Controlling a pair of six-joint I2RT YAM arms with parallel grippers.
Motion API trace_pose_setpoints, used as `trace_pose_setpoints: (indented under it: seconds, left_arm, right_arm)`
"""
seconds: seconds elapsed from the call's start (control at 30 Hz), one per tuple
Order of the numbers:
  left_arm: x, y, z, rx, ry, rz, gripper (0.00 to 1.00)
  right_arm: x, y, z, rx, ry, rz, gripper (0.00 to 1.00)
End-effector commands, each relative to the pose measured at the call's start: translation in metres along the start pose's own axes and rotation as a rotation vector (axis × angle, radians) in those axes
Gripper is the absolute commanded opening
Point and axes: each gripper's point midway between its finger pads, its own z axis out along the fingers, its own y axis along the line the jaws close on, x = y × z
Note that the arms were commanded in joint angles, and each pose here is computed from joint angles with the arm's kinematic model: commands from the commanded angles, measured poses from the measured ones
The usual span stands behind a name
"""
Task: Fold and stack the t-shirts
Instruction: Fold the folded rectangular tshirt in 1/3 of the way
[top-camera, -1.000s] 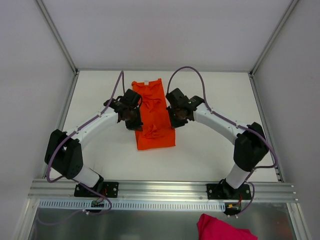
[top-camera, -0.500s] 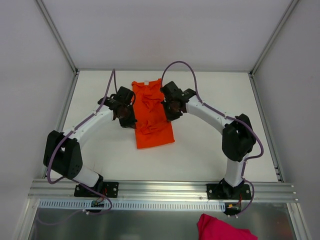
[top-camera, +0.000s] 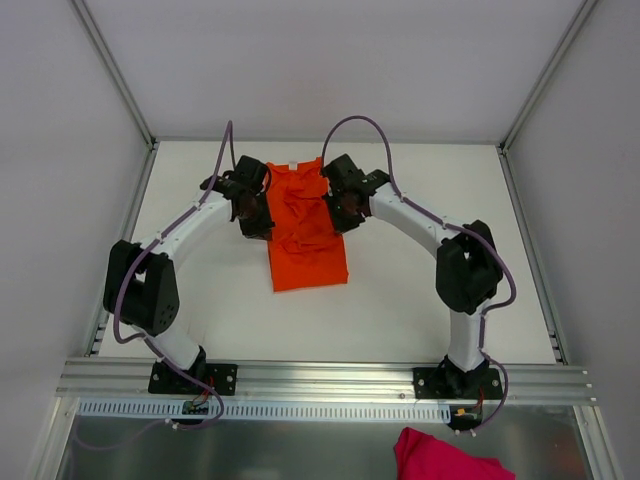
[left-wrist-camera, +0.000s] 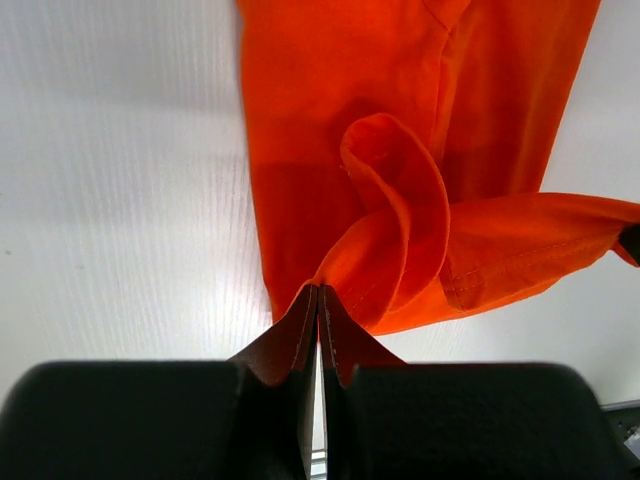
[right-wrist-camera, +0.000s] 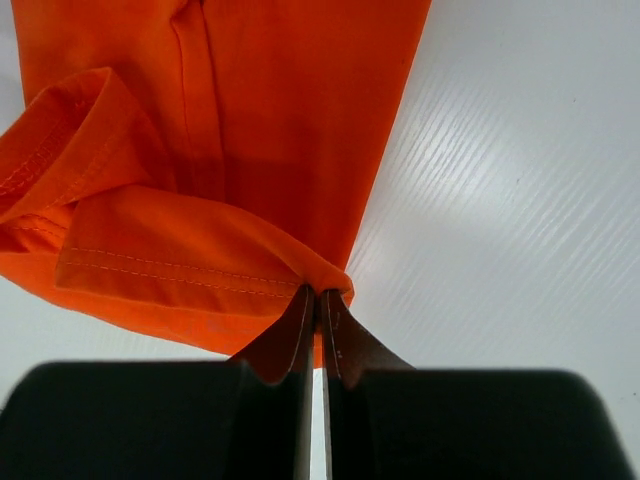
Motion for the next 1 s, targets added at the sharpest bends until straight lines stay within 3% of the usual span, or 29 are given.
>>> trace_pose_setpoints:
  seconds: [0.0,0.37,0.4,0.43,0.47,0.5,0.57,0.73,0.83,0.87,0.9,0.97]
  left_arm:
    - [-0.018,0.004,-0.004,-0.022,-0.038,0.022,0.0]
    - [-0.028,0.007,0.01,-0.041,-0.023,0.019,0.0]
    - [-0.034,0.011,0.013,-0.074,-0.037,0.017,0.08]
    - [-0.035,0.013,0.015,-0.093,-0.036,0.013,0.3]
    - [-0.039,0.015,0.015,-0.108,-0.045,0.007,0.73]
    - [-0.042,0.022,0.02,-0.151,-0.05,0.003,0.89]
    - [-0.047,0.027,0.02,-0.18,-0.067,-0.002,0.99]
    - [-0.062,0.016,0.011,-0.128,-0.129,-0.001,0.99]
    - [-0.055,0.003,0.01,-0.044,-0.106,-0.004,0.95]
    - [-0.053,0.001,0.008,-0.026,-0.108,-0.011,0.92]
    - [-0.05,0.0,0.009,-0.015,-0.104,-0.027,0.86]
    - [-0.038,-0.001,0.016,0.015,-0.077,-0.053,0.83]
  right_arm:
    - [-0.031,0.0,-0.002,-0.016,-0.07,-0.026,0.01]
    - [-0.079,0.0,0.007,-0.057,-0.116,-0.011,0.01]
    - [-0.084,0.001,0.006,-0.057,-0.127,-0.011,0.1]
    - [-0.081,0.001,0.008,-0.059,-0.113,-0.016,0.23]
    - [-0.08,0.001,0.009,-0.059,-0.108,-0.019,0.36]
    - [-0.078,-0.001,0.01,-0.049,-0.1,-0.021,0.53]
    - [-0.073,-0.003,0.011,-0.038,-0.089,-0.023,0.62]
    - [-0.063,-0.006,0.003,-0.03,-0.101,-0.02,0.63]
    - [-0.053,-0.002,-0.001,-0.053,-0.086,0.001,0.43]
    - [-0.054,-0.001,-0.003,-0.063,-0.098,0.011,0.24]
    - [-0.047,-0.001,0.0,-0.066,-0.083,0.022,0.18]
    - [-0.045,0.003,-0.002,-0.086,-0.082,0.042,0.17]
